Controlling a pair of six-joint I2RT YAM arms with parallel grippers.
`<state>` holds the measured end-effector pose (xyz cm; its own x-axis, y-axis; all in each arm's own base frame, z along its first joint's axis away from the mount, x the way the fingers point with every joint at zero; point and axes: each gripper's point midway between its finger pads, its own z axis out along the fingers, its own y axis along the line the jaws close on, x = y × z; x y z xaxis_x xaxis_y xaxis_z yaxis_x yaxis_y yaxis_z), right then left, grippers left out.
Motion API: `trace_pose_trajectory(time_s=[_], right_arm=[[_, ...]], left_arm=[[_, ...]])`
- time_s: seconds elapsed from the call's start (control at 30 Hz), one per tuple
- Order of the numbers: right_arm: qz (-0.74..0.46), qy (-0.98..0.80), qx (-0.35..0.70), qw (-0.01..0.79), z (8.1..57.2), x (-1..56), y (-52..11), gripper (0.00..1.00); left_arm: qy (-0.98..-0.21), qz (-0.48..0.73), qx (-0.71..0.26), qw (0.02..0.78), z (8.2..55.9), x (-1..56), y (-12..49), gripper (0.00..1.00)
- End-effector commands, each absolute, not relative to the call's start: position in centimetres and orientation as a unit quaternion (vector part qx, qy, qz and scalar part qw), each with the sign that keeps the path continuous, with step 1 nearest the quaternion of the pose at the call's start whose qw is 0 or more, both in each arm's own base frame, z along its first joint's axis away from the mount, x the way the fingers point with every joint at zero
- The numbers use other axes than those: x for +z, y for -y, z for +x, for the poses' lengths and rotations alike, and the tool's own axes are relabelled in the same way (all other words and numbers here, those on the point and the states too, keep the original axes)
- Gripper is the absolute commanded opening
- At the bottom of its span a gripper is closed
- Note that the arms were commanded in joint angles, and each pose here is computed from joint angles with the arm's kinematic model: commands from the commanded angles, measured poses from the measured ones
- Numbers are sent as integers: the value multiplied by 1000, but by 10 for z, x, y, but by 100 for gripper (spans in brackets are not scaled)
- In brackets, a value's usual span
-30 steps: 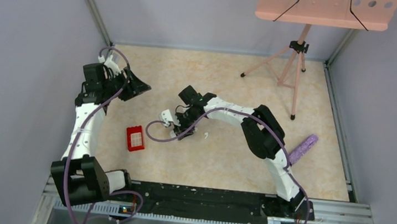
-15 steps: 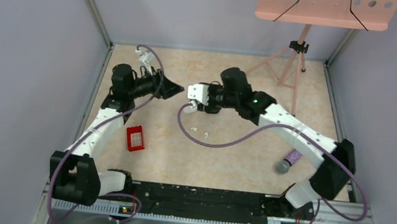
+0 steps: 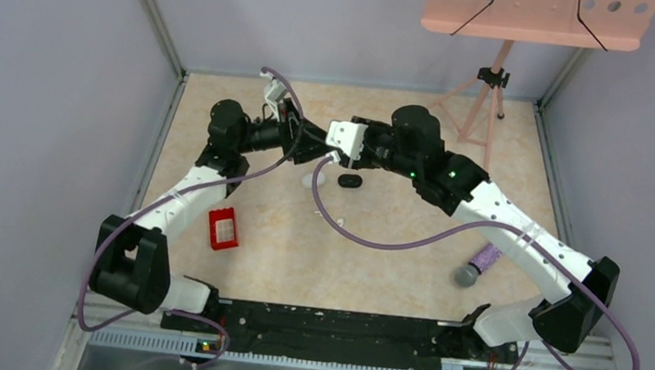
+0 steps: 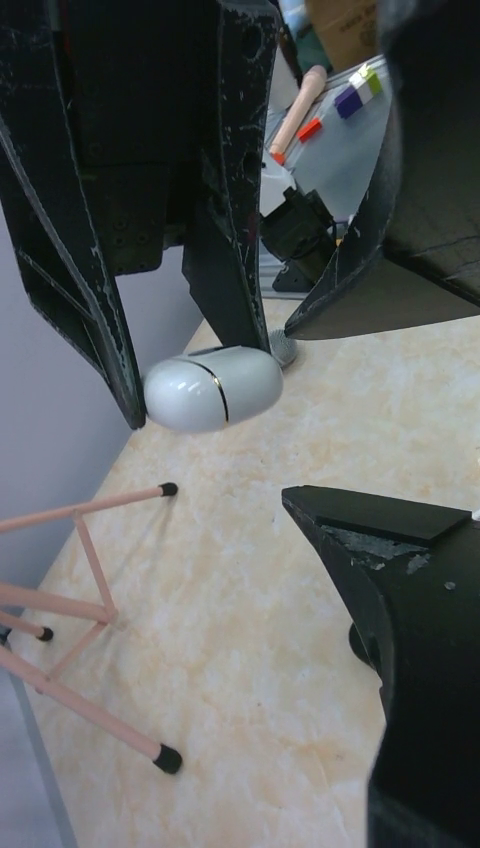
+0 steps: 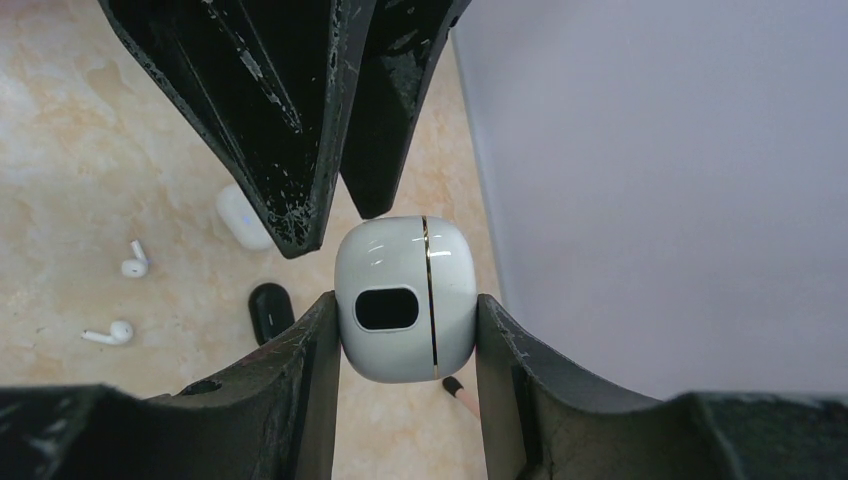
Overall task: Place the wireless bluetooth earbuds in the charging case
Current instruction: Pick up the charging case at the center of the board.
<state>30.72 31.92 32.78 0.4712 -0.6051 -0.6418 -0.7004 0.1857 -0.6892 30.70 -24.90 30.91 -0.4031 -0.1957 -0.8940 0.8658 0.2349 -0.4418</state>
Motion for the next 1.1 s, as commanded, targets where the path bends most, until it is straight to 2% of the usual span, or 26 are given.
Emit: trace_pose_trajectory(time_s=[0.0,0.5,0.8,1.07], right_arm=[[-624,-506,37,595,307,350,-320,24],[-618,-482,39,620,303,355,-327,24],[-612,-475,35,631,303,361,-332,24],[-610,-471,36,636,302,363,-334,25]], left_arm=[[-567,319,-585,484,295,346,261,60],[-568,320,-620,437,303,346,273,41],[-565,324,-626,429,303,343,279,33],[-558,332,-633,421,302,345,283,37]])
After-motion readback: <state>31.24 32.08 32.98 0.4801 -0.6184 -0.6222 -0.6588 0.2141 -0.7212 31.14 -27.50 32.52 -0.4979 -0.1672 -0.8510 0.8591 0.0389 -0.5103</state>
